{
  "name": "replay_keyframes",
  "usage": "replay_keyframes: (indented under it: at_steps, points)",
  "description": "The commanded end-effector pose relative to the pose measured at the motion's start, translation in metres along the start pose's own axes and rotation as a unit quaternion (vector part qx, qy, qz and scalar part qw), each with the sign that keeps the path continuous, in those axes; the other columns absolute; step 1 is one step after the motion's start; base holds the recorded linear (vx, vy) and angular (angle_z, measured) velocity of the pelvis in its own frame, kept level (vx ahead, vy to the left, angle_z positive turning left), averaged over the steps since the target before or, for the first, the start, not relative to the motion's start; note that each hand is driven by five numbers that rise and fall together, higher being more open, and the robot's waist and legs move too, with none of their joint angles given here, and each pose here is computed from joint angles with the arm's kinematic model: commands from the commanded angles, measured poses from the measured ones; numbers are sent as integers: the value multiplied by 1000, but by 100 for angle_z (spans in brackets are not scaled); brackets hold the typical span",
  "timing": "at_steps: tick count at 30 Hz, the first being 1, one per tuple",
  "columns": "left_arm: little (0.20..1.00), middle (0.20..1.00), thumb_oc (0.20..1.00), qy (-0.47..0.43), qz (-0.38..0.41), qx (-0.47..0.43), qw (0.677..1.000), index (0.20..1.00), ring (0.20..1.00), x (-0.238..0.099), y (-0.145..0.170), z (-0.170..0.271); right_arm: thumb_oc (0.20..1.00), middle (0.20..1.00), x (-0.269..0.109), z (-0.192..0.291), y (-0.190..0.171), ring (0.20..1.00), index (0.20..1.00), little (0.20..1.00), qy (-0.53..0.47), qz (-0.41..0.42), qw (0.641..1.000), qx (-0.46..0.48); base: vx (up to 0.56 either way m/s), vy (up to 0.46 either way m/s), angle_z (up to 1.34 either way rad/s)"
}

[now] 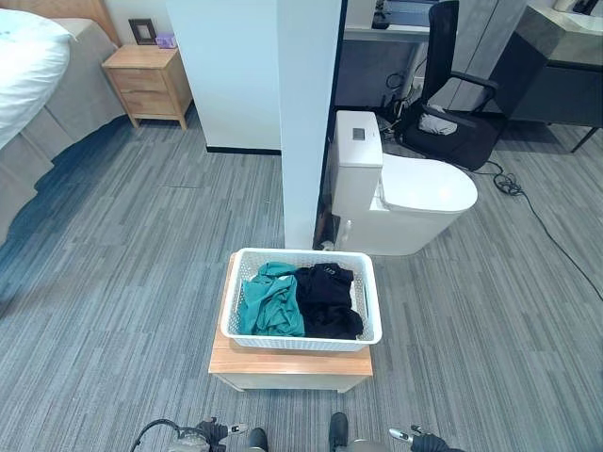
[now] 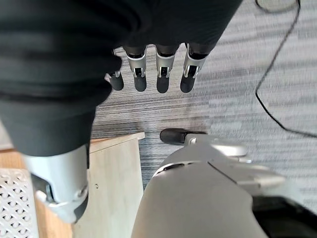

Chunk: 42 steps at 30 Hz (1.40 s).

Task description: Grab the laundry basket,head to the washer,open it,put in the laundry and shut it.

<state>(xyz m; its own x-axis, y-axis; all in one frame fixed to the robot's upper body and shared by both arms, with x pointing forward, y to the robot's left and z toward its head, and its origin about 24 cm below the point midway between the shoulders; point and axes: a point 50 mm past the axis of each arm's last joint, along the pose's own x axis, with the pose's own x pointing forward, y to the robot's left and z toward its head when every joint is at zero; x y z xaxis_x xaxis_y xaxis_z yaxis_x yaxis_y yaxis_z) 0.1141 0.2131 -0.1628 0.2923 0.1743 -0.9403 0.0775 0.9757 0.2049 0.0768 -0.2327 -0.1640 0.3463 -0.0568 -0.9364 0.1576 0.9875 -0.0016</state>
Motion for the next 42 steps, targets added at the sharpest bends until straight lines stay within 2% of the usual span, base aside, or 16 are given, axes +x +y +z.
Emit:
replay_keyframes:
  at_steps: [1, 6, 7, 9, 11, 13, 15, 20, 23, 29, 30, 31, 32, 35, 36, 42]
  points:
    - [1000, 1000, 1000, -7, -10, -16, 1000, 1000, 1000, 0, -6, 13, 1000, 1000, -1, 5, -11, 1000, 1000, 1000, -3, -21, 999, 45, 42, 17, 7]
    - [1000, 1000, 1000, 14, -57, -50, 997, 1000, 1000, 0, -8, 4, 1000, 1000, -8, -2, -34, 1000, 1000, 1000, -3, -34, 991, 128, 52, 31, 8]
    - [1000, 1000, 1000, 9, -61, -56, 997, 1000, 1000, 0, 7, 22, 1000, 1000, -26, 79, -98, 1000, 1000, 1000, -46, -101, 980, 166, 101, -1, -4]
    - [1000, 1000, 1000, 27, -44, -66, 997, 1000, 1000, -4, 42, 41, 1000, 1000, -48, 109, -129, 1000, 1000, 1000, -83, -66, 960, 259, 68, -9, 1]
    - [1000, 1000, 1000, 28, -35, -57, 997, 1000, 1000, -13, 73, 67, 1000, 1000, -85, 151, -164, 1000, 1000, 1000, -116, -66, 951, 277, 42, 2, 32]
    - [1000, 1000, 1000, 24, -29, -63, 997, 1000, 1000, -18, 79, 83, 1000, 1000, -95, 135, -181, 1000, 1000, 1000, -119, -108, 934, 320, 15, 10, 18]
    - [1000, 1000, 1000, -7, -28, -39, 999, 1000, 1000, -36, 100, 131, 1000, 1000, -134, 190, -197, 1000, 1000, 1000, -147, -104, 956, 232, 15, 25, 15]
    - [1000, 1000, 1000, -47, -14, 4, 999, 1000, 1000, -58, 99, 186, 1000, 1000, -159, 221, -203, 1000, 1000, 1000, -162, -117, 961, 190, 2, 25, 2]
    - [1000, 1000, 1000, -96, 24, 49, 994, 1000, 1000, -87, 92, 240, 1000, 1000, -157, 229, -195, 1000, 1000, 1000, -139, -119, 970, 158, -22, 21, 13]
    - [1000, 1000, 1000, -131, 71, 35, 988, 1000, 1000, -104, 99, 264, 1000, 1000, -141, 242, -172, 1000, 1000, 1000, -117, -110, 982, 97, -55, 18, -3]
    - [1000, 1000, 1000, -135, 100, 44, 985, 1000, 1000, -118, 105, 276, 1000, 1000, -198, 333, -142, 1000, 1000, 1000, -221, -80, 970, 66, -82, 18, -7]
    - [1000, 1000, 1000, -144, 90, 29, 985, 1000, 1000, -118, 108, 276, 1000, 1000, -175, 322, -129, 1000, 1000, 1000, -185, -60, 979, 61, -55, 10, -19]
    - [1000, 1000, 1000, -143, 91, 30, 985, 1000, 1000, -117, 109, 275, 1000, 1000, -174, 321, -129, 1000, 1000, 1000, -184, -59, 979, 61, -65, 6, -53]
    - [1000, 1000, 1000, -177, 76, -16, 981, 1000, 1000, -118, 82, 288, 1000, 1000, -129, 331, -50, 1000, 1000, 1000, -136, -53, 989, 30, -49, 18, -11]
    - [1000, 1000, 1000, -177, 77, -17, 981, 1000, 1000, -118, 82, 288, 1000, 1000, -129, 331, -49, 1000, 1000, 1000, -136, -53, 989, 30, -8, 28, 5]
    - [1000, 1000, 1000, -207, 66, -123, 968, 1000, 1000, -109, 89, 281, 1000, 1000, -112, 345, 23, 1000, 1000, 1000, -164, -49, 985, -22, 4, 20, -2]
